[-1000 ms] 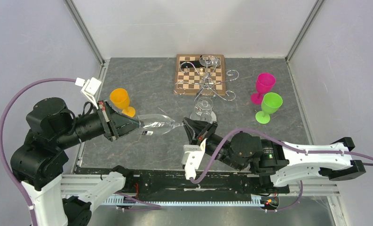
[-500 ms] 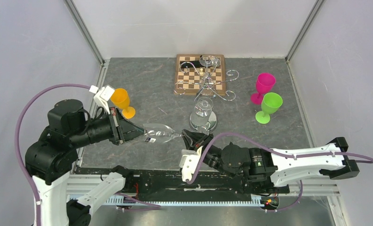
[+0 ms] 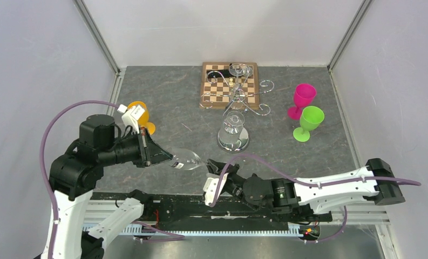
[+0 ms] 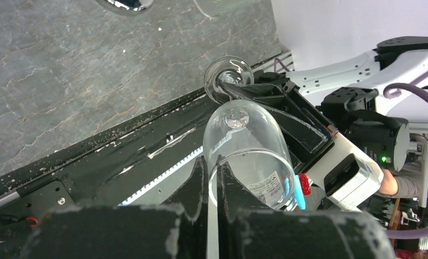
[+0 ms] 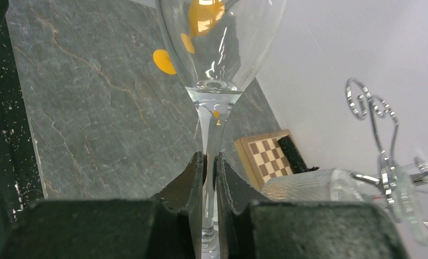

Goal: Take the wine glass off the wine glass rack
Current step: Place the wine glass at the center of the board.

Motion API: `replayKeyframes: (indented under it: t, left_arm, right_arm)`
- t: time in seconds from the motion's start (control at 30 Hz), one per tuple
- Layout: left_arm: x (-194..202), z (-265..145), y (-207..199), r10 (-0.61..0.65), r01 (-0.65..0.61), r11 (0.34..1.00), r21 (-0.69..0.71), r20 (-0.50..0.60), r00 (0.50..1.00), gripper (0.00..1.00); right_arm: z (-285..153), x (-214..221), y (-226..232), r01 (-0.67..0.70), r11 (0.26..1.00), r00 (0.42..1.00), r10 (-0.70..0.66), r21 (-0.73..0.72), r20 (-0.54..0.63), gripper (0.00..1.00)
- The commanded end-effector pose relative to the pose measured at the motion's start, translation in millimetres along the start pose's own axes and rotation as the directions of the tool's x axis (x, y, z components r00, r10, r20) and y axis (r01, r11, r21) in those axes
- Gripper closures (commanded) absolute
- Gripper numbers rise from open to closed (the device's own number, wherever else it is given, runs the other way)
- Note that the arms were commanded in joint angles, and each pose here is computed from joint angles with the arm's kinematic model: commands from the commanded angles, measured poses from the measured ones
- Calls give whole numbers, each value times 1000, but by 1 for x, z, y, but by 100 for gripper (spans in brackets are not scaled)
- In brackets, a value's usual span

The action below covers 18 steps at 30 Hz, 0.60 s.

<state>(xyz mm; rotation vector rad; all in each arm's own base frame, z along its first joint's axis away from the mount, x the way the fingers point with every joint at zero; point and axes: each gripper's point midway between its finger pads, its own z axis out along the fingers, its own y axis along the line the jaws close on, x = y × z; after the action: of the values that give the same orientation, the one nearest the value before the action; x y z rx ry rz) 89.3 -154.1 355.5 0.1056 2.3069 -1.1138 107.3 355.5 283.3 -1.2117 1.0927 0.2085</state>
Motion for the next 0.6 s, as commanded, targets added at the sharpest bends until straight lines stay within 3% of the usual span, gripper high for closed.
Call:
replayKeyframes:
  t: [0.0, 0.27, 0.57]
  left_arm:
    - [-17, 10, -23, 74, -81, 986, 143, 53, 996, 98]
    - [-15, 33, -2, 39, -45, 991, 125, 48, 998, 98]
    - [-17, 47, 10, 20, -25, 995, 98, 48, 999, 98]
  right_arm:
    - [6, 5, 33, -67, 996, 997, 69, -54, 32, 89]
    - [3, 27, 40, -91, 996, 996, 91, -26, 6, 86]
    - [3, 39, 42, -84, 996, 996, 84, -13, -18, 74]
